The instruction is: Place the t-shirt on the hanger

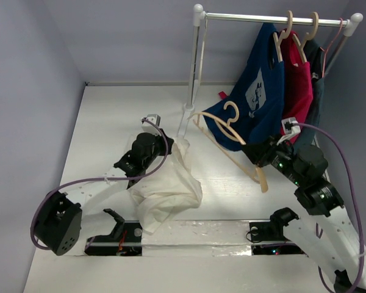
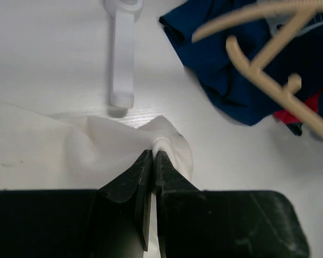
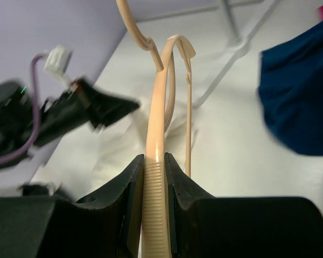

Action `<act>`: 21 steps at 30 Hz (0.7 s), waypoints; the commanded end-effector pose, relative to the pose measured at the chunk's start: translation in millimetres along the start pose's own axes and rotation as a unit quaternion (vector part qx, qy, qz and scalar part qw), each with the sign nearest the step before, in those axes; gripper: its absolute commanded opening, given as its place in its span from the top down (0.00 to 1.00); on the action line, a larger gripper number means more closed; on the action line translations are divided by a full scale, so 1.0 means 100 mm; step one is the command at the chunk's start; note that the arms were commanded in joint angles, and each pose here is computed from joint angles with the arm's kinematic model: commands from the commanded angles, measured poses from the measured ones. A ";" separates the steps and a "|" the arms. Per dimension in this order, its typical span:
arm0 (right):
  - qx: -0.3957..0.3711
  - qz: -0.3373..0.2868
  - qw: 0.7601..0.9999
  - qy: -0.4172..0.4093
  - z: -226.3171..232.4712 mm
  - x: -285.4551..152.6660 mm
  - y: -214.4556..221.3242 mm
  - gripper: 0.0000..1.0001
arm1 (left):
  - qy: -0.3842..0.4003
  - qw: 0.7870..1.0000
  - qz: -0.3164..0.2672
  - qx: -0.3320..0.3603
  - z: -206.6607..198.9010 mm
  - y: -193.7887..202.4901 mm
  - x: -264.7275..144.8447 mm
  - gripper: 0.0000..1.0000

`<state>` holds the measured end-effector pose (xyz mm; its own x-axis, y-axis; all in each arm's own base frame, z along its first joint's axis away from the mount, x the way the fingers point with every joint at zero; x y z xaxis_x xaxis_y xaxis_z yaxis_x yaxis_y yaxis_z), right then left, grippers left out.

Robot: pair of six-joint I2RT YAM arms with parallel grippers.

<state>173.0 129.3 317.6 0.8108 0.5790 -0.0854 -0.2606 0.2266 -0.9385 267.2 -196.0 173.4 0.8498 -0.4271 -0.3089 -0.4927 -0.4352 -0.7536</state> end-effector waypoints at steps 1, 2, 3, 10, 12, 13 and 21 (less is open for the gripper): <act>0.040 0.059 0.993 -0.095 0.29 -0.28 0.17 1.00 | 0.032 0.998 -0.045 -0.021 -0.20 -0.37 0.10 1.00; 0.039 0.064 0.992 -0.097 0.31 -0.38 0.20 1.00 | 0.027 0.998 -0.051 -0.024 -0.17 -0.43 0.13 1.00; 0.040 0.066 0.991 -0.110 0.35 -0.45 0.21 1.00 | 0.027 0.998 -0.050 -0.024 -0.17 -0.43 0.15 1.00; 0.043 0.082 0.985 -0.148 0.45 -0.69 0.30 1.00 | 0.026 0.998 -0.051 -0.026 -0.23 -0.52 0.31 1.00; 0.045 0.085 0.983 -0.158 0.47 -0.69 0.33 1.00 | 0.031 0.998 -0.049 -0.029 -0.25 -0.53 0.31 1.00; 0.050 0.092 0.982 -0.154 0.44 -0.65 0.39 1.00 | 0.034 0.998 -0.048 -0.030 -0.27 -0.53 0.31 1.00; 0.043 0.061 0.988 -0.136 0.34 -0.48 0.42 1.00 | 0.036 0.998 -0.049 -0.032 -0.23 -0.50 0.20 1.00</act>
<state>100.6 134.5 271.4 0.5840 0.7845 -0.2084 -0.4993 0.1447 -0.8543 303.7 -201.2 185.9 0.8553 -0.4203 -0.3029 -0.4920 -0.4754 -0.7293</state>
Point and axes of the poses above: each gripper's point midway between its finger pads, its own x axis out along the fingers, its own z axis along the line the jaws close on, y = z × x, the point moved 5 cm from there along -x, back along the fingers, and after that the axes turned 11 degrees about -x, right-handed, at the moved point
